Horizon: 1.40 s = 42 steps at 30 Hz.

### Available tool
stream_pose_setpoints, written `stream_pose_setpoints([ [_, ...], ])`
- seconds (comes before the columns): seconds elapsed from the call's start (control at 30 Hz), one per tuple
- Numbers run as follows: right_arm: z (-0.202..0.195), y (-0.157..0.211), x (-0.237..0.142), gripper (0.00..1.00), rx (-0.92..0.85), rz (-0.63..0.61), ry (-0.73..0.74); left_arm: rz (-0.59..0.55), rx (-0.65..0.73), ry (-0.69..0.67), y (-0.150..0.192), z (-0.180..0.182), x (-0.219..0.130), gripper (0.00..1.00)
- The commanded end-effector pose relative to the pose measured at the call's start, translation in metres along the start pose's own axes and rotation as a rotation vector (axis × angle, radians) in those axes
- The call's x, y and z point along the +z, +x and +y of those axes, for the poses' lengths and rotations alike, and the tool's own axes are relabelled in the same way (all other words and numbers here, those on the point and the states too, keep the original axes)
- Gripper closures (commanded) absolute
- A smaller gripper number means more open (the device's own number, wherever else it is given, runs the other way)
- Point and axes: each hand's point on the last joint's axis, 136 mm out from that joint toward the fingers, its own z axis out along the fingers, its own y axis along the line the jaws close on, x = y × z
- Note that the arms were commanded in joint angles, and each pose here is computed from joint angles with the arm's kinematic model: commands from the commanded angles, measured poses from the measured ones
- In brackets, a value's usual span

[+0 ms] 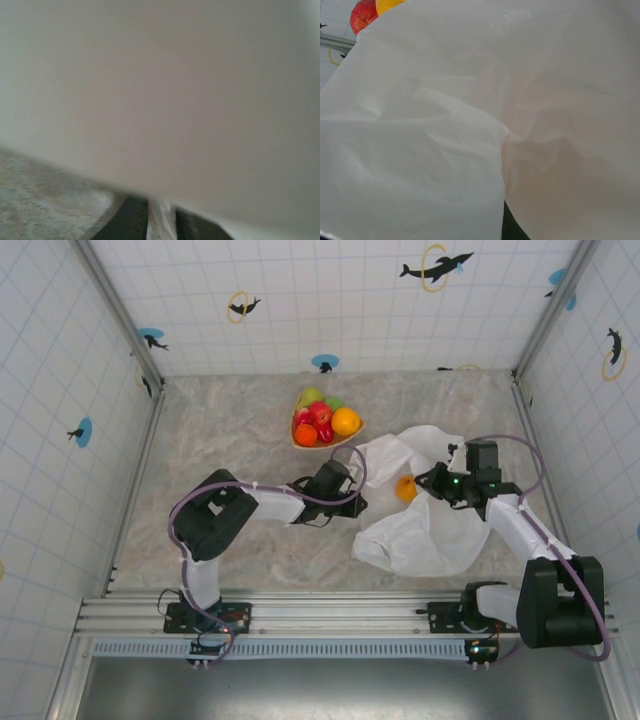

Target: Place the fruits into the plastic bag

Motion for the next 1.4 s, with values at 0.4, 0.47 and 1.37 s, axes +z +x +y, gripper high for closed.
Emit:
stream_pose_setpoints([
  [0.4, 0.024, -0.030, -0.016, 0.99, -0.128, -0.066, 0.003, -0.234, 0.058, 0.317, -0.051, -0.079, -0.081, 1.00],
  [0.47, 0.026, -0.033, -0.019, 0.99, -0.143, -0.071, 0.006, -0.257, 0.060, 0.336, -0.055, -0.085, -0.093, 1.00],
  [1.37, 0.030, -0.064, -0.046, 0.98, -0.371, -0.083, 0.320, -0.130, -0.015, 0.198, -0.045, -0.066, -0.108, 1.00],
])
